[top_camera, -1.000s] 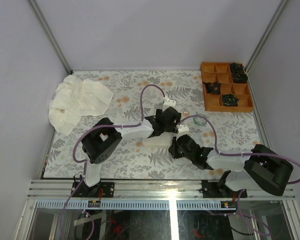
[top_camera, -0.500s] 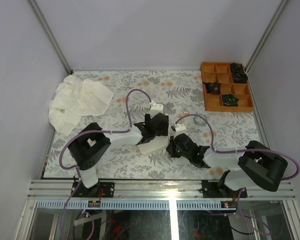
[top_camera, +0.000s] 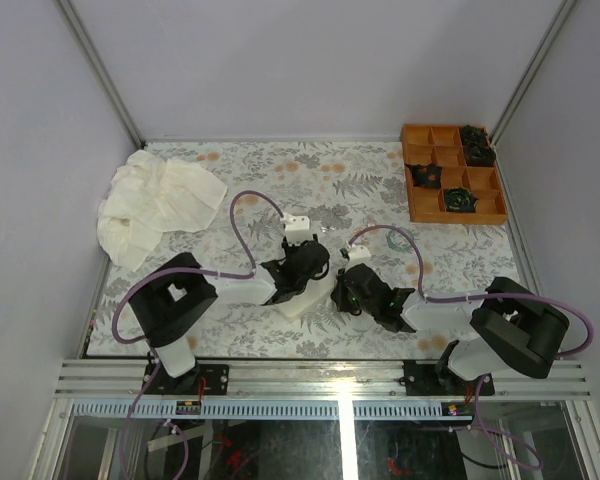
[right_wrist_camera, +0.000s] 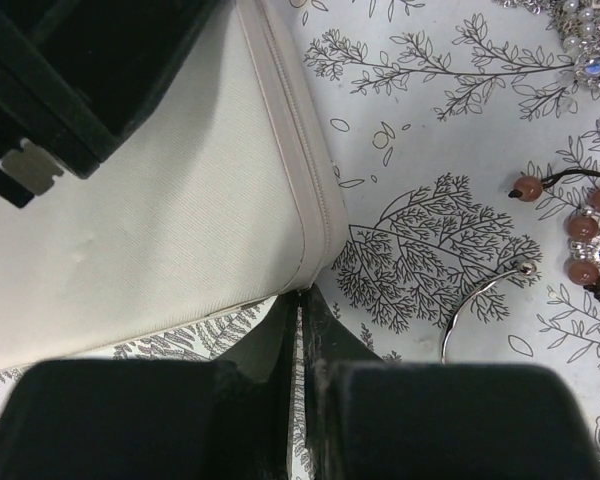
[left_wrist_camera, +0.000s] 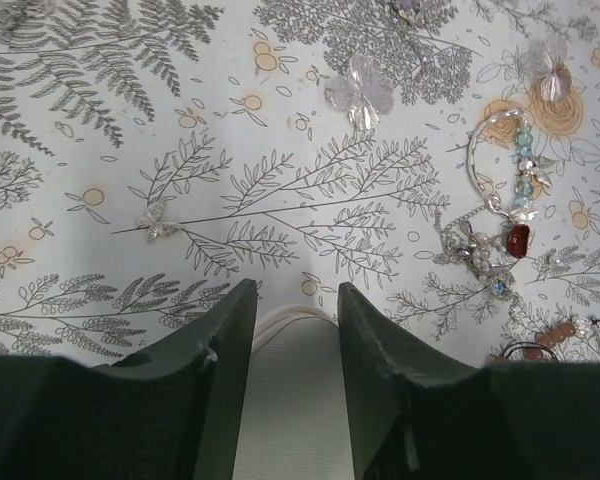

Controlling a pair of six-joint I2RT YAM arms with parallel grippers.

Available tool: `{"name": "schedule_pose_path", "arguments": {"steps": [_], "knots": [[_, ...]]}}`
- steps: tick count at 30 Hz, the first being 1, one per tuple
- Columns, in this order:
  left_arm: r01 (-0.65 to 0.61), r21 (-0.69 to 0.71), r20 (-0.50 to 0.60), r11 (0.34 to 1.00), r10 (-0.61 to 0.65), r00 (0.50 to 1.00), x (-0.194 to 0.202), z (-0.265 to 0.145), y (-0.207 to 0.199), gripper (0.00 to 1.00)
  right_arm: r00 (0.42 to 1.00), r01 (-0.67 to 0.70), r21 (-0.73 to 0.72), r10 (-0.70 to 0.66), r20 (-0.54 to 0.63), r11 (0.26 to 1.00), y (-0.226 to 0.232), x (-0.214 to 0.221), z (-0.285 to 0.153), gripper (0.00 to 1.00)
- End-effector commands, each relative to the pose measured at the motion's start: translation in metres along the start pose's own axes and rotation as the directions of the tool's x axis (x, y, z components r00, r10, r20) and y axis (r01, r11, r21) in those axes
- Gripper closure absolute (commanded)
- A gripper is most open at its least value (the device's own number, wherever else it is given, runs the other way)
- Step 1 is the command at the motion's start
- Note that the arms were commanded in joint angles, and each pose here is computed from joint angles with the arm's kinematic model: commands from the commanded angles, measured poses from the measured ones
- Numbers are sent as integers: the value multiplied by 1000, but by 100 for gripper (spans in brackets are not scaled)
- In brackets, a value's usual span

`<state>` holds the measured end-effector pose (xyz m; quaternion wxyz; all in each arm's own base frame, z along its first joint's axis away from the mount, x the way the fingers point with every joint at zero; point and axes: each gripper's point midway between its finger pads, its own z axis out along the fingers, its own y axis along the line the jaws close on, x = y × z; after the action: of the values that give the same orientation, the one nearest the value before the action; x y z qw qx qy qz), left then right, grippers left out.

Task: Organize the mixed jewelry
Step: Close the jewelry box at the center of the board.

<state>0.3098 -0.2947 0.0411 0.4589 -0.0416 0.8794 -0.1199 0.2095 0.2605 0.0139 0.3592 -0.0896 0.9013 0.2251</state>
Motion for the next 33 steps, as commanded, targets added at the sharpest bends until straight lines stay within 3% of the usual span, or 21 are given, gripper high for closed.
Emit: {"name": "schedule_pose_path", "arguments": {"steps": [1,3,5,9,22,28,33], "knots": [[-98,-47,-145,994,90,985,78,-15,32,65,999,-28,44,27,18,999,-3,-7,4,100],[-104,-48,-107,993,98,989,85,-14,33,59,999,-31,49,30,18,998,-4,-6,5,100],[-111,-48,-80,993,107,991,89,-13,31,45,999,-35,54,34,16,998,-5,-6,5,100],[-142,-58,15,988,143,990,80,-19,26,34,999,-40,58,39,14,997,-6,-3,6,100],[-112,-57,237,992,123,964,26,-73,37,34,999,-48,43,47,20,998,-1,-7,5,100],[-135,-109,266,985,160,951,12,-77,34,31,998,-61,51,60,20,997,-3,-7,4,100],[-65,-154,241,986,101,965,-1,-96,47,31,996,-87,53,86,21,995,-3,-7,0,100]]}}
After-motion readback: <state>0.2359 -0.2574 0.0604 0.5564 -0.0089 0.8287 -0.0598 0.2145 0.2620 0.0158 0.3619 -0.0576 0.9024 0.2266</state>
